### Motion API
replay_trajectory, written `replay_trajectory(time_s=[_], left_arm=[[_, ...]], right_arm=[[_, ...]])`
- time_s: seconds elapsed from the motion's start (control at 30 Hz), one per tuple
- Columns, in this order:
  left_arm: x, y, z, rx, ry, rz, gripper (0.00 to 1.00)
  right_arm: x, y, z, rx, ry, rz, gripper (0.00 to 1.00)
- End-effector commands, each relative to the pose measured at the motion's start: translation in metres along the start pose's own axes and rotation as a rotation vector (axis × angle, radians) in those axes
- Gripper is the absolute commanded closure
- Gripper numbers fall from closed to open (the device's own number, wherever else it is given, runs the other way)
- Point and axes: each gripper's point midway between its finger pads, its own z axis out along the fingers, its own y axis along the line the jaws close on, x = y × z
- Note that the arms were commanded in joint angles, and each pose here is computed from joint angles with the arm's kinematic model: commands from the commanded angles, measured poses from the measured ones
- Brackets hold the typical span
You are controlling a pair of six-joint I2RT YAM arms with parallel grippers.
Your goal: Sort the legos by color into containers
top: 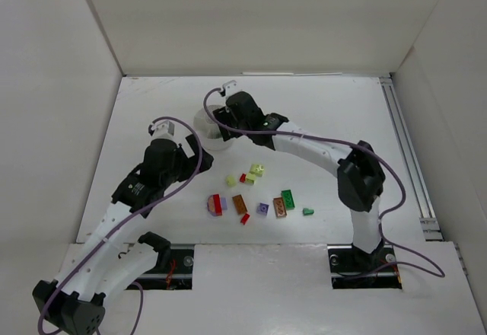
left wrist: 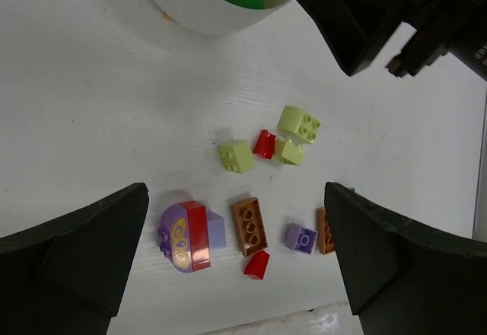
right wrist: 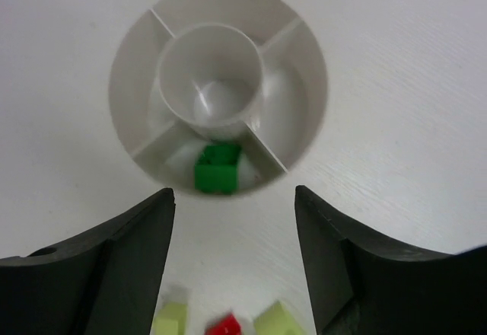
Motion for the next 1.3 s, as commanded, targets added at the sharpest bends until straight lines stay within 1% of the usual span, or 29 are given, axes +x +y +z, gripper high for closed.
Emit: replay_trajectory(time_s=[0.0,0.03,0.07,0.1,0.13,0.17,0.2,0.23,0.27,0.3,0.33,0.37,0.4,0.47,0.5,0.6,0.63,0.7,0.73,0.83,0.9,0.93,0.97,1.1,1.13,1.17,1.27], left_arm=[[-0.017,-0.035,-0.013,0.149,-0.027,0.058,0.0],[-0.011,-0.038,-0.005,0.16,0.011,0.077,0.0],[0.0,-0.053,-0.003,0.225,0.061,0.106,0.04],[0.011,-0.056,0.001,0.235,0.104,0.136,0.04],[0.013,-0.07,0.003,0.274,0.107,0.155,0.05],[0.041,-0.086,0.006,0.314,0.177,0.222,0.05],[0.045,-0.096,0.008,0.308,0.16,0.254,0.05],[0.048,-0.114,0.004,0.336,0.148,0.295,0.03],[0.065,-0.124,0.012,0.321,0.173,0.354,0.03],[0.091,-0.142,0.003,0.358,0.204,0.422,0.02],[0.096,-0.149,0.008,0.335,0.188,0.462,0.02],[0.095,-0.168,0.005,0.358,0.182,0.469,0.02],[0.118,-0.167,0.022,0.315,0.239,0.513,0.02],[0.132,-0.184,0.026,0.315,0.274,0.535,0.02],[0.147,-0.18,0.042,0.262,0.317,0.539,0.02],[0.158,-0.187,0.052,0.166,0.341,0.463,0.07],[0.168,-0.18,0.064,0.109,0.36,0.451,0.11],[0.174,-0.19,0.068,0.08,0.368,0.381,0.12],[0.185,-0.19,0.074,0.063,0.382,0.38,0.14],[0.201,-0.205,0.076,0.047,0.403,0.321,0.16],[0.213,-0.199,0.089,-0.01,0.408,0.286,0.18],[0.215,-0.201,0.092,-0.026,0.41,0.247,0.25],[0.221,-0.193,0.099,-0.063,0.41,0.248,0.25],[0.223,-0.188,0.112,-0.113,0.362,0.188,0.25],[0.219,-0.192,0.113,-0.111,0.344,0.174,0.25],[0.222,-0.184,0.117,-0.139,0.341,0.18,0.25],[0.223,-0.18,0.124,-0.171,0.313,0.147,0.25]], right_arm=[[-0.05,-0.044,-0.066,0.151,-0.125,0.117,0.29],[-0.035,-0.061,-0.089,0.194,-0.093,0.18,0.28],[-0.028,-0.092,-0.101,0.264,-0.083,0.234,0.26],[-0.017,-0.095,-0.114,0.268,-0.069,0.261,0.26],[0.021,-0.128,-0.121,0.339,-0.005,0.299,0.24],[0.016,-0.142,-0.155,0.347,-0.054,0.377,0.23],[0.026,-0.157,-0.171,0.377,-0.06,0.406,0.16],[0.055,-0.18,-0.183,0.436,-0.025,0.427,0.11],[0.053,-0.19,-0.218,0.458,-0.075,0.467,0.06],[0.061,-0.199,-0.234,0.489,-0.082,0.478,0.0],[0.067,-0.208,-0.249,0.525,-0.093,0.488,0.0],[0.081,-0.219,-0.262,0.567,-0.087,0.502,0.0],[0.085,-0.222,-0.288,0.585,-0.113,0.513,0.0],[0.093,-0.232,-0.313,0.641,-0.136,0.539,0.0],[0.102,-0.233,-0.329,0.659,-0.145,0.553,0.0],[0.113,-0.235,-0.347,0.681,-0.162,0.58,0.0],[0.117,-0.236,-0.355,0.689,-0.179,0.589,0.0],[0.117,-0.235,-0.361,0.687,-0.193,0.591,0.0],[0.12,-0.237,-0.362,0.695,-0.194,0.596,0.0],[0.124,-0.237,-0.36,0.7,-0.169,0.592,0.0],[0.13,-0.237,-0.354,0.699,-0.121,0.558,0.0],[0.13,-0.236,-0.354,0.69,-0.116,0.55,0.0],[0.131,-0.236,-0.351,0.693,-0.099,0.539,0.0],[0.14,-0.232,-0.342,0.662,-0.052,0.515,0.0],[0.139,-0.228,-0.343,0.64,-0.062,0.519,0.0],[0.141,-0.228,-0.34,0.631,-0.056,0.509,0.0],[0.142,-0.224,-0.34,0.598,-0.088,0.497,0.0]])
